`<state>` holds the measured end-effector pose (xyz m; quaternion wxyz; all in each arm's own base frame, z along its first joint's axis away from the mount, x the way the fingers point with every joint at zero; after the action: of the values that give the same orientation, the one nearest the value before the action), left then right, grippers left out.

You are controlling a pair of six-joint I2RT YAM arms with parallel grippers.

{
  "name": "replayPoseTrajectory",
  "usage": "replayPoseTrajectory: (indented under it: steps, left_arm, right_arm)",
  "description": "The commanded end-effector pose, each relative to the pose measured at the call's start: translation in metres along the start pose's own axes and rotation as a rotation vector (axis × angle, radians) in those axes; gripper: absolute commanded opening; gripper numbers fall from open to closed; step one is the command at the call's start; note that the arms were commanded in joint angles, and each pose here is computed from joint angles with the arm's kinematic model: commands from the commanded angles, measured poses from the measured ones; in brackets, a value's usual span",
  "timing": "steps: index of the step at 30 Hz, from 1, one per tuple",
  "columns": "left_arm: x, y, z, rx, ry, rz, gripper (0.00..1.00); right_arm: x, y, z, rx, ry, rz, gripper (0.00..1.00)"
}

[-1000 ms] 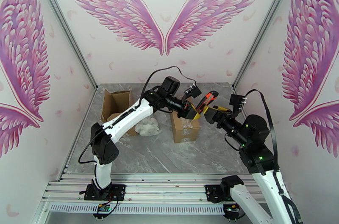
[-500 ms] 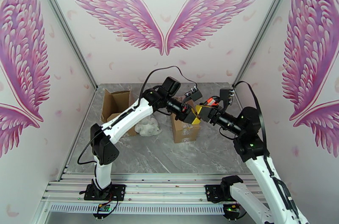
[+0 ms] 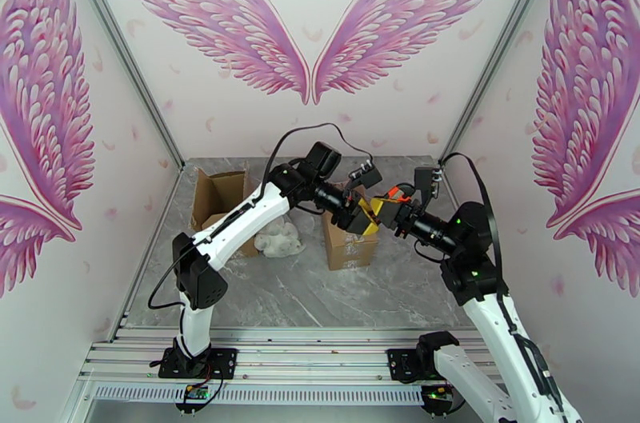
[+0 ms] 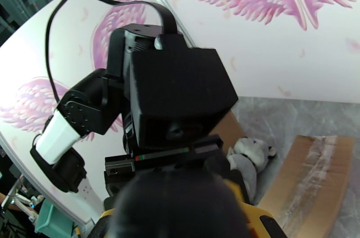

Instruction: Unpack the express box

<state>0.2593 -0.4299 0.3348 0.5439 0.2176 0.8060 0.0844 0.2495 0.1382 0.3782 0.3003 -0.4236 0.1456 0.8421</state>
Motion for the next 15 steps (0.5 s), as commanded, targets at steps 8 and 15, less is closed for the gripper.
replayPoseTrajectory:
  steps: [8,15]
  left_arm:
    - [-0.022,0.121,0.107,-0.698,0.035,-0.314,0.99]
    - [-0.008,0.137,0.183,-0.911,0.054,-0.243,0.99]
  right_arm:
    - [-0.014,0.031,-0.049,0.421,0.066,-0.142,0.16]
    - [0.005,0.029,-0.080,0.569,-0.025,-0.062,0.14]
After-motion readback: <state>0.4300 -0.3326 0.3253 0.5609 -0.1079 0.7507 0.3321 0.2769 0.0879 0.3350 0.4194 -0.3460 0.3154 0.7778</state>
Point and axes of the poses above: each hand's point on the last joint's axis, 136 mm out from that joint toward the fingers, its own y axis back along the fingers, its own z axis along the line the jaws close on, x = y × z, the point moved 2 cm from there along y, back along the fingers, and after that the axes turned 7 degrees about -y, right-handed, at the moved point
